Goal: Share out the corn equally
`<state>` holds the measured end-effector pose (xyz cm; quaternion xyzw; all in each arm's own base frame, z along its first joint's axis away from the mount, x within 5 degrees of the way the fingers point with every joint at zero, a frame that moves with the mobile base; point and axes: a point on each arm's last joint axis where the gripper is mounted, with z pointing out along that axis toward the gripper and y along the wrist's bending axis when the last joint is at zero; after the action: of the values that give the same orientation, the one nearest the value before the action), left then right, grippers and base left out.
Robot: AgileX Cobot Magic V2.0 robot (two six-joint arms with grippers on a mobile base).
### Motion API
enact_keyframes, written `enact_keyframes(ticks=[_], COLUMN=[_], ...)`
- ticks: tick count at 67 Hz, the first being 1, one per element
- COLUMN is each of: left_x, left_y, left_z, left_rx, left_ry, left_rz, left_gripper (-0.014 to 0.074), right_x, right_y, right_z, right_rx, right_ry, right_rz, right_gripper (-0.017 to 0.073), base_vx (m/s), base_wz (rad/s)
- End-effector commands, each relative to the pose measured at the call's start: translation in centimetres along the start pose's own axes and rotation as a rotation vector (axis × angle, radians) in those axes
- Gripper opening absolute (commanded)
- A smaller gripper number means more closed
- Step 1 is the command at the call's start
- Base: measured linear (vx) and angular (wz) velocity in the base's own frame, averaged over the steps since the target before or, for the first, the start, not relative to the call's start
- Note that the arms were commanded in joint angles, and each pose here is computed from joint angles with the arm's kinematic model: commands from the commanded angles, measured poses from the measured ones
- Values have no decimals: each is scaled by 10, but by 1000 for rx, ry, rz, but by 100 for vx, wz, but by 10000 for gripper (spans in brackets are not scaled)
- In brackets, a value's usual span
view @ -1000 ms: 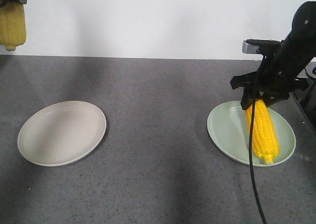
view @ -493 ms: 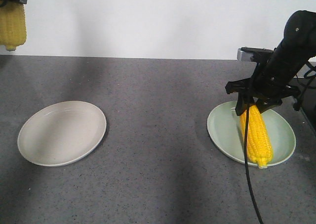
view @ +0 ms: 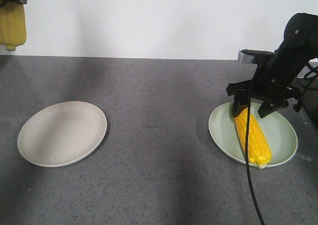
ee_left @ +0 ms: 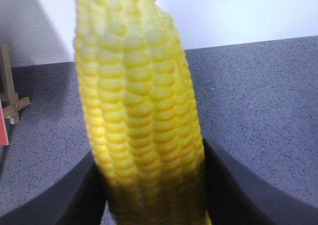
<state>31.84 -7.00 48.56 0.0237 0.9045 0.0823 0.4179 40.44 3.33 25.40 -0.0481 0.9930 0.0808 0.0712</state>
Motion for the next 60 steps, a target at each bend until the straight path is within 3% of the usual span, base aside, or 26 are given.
enact_keyframes(ticks=[1, 10, 26, 41, 46, 51, 60], left_x=[-6, -6, -6, -6, -6, -6, -6], left_y=[11, 11, 11, 11, 11, 11, 11], left_z=[-26, -26, -26, -26, -26, -26, -26], left_rx=[-6, -6, -6, -6, -6, -6, -6], left_ry=[-103, -103, -103, -103, -103, -103, -103], left_rz=[-27, -27, -27, -27, -27, -27, -27], left_gripper=[146, 146, 146, 146, 146, 146, 146], right_x=[-2, -6, -9, 11, 21, 32, 51], right_y=[3, 3, 5, 5, 4, -1, -4], right_z=[-31, -51, -119, -180, -196, -212, -237], right_rx=[6, 48, 150, 274, 318, 351, 338], right_ry=[-102, -119, -327, -482, -521, -564, -634], right_rz=[-16, -39, -71, -84, -57, 8, 72], right_gripper=[523, 523, 516, 477, 445, 389, 232], base_vx=[0, 0, 0, 0, 0, 0, 0], base_wz=[0, 0, 0, 0, 0, 0, 0])
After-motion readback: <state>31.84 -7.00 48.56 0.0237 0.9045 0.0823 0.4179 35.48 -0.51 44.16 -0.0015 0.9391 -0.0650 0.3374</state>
